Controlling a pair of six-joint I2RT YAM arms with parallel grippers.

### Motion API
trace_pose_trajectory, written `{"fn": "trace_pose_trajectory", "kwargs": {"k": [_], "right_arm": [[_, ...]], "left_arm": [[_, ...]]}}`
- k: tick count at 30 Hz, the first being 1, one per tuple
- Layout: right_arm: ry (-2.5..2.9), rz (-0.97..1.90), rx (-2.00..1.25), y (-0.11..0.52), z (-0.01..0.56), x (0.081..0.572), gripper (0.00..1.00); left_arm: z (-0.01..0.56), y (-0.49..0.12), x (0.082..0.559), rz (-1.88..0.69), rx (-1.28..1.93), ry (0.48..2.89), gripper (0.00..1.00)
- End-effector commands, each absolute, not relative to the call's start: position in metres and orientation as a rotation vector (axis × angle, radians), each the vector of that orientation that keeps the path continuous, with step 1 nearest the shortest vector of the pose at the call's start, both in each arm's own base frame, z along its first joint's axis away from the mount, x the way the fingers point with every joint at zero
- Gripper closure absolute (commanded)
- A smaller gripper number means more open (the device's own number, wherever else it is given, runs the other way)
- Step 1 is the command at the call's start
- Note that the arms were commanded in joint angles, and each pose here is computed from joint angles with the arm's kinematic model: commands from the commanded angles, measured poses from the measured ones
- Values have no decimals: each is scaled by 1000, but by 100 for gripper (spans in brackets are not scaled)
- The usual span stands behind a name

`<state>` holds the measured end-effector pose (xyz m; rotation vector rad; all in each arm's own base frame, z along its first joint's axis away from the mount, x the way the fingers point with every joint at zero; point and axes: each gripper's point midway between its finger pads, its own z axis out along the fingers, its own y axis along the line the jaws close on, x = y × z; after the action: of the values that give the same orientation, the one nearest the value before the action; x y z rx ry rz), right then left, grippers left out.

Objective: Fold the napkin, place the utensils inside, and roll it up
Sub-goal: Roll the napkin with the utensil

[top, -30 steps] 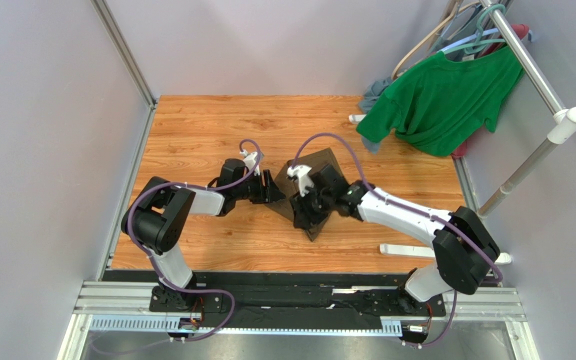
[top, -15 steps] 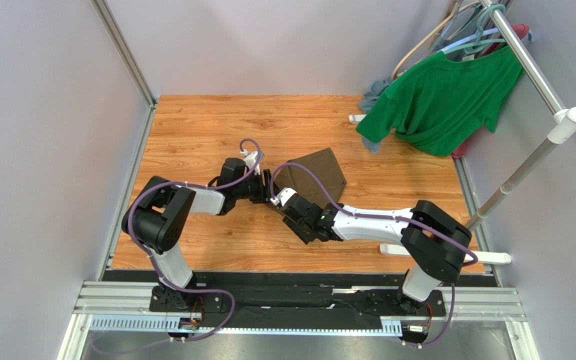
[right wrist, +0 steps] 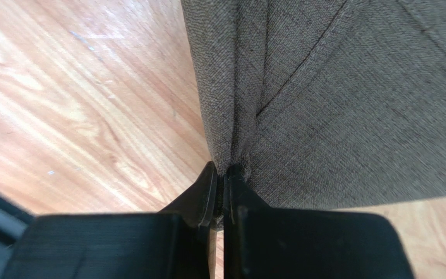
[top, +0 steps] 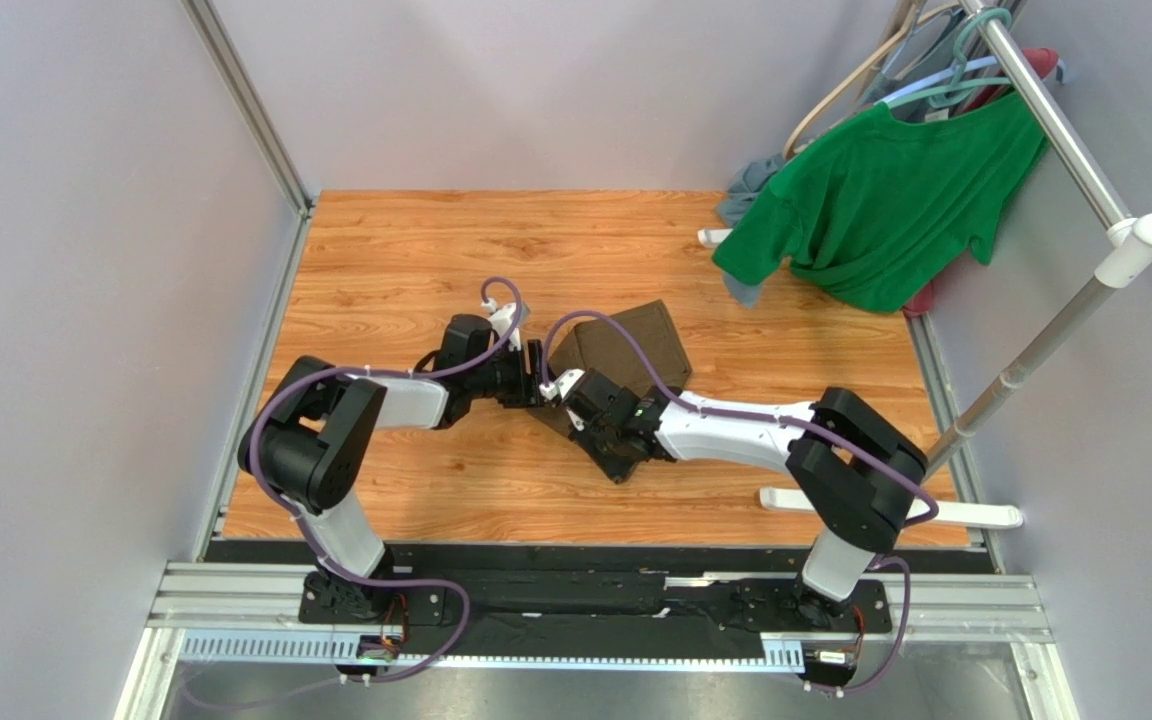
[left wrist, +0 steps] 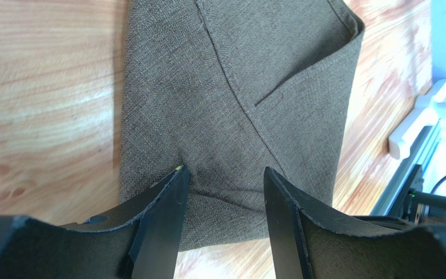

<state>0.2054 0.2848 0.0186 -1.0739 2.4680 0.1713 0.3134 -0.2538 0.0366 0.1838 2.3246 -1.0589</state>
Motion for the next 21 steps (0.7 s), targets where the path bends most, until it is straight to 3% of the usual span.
{"fn": "trace_pose_trajectory", "kwargs": {"k": [1, 13, 21], "right_arm": [[2636, 533, -1113, 299, 13, 167, 100], [2716, 1251, -997, 324, 25, 165, 100], [2735, 1313, -881, 312, 14, 183, 99]], "left_arm": [[33, -244, 307, -989, 216, 2380, 40], [26, -239, 303, -955, 202, 2414, 40], [10, -235, 298, -935, 181, 2452, 40]]}}
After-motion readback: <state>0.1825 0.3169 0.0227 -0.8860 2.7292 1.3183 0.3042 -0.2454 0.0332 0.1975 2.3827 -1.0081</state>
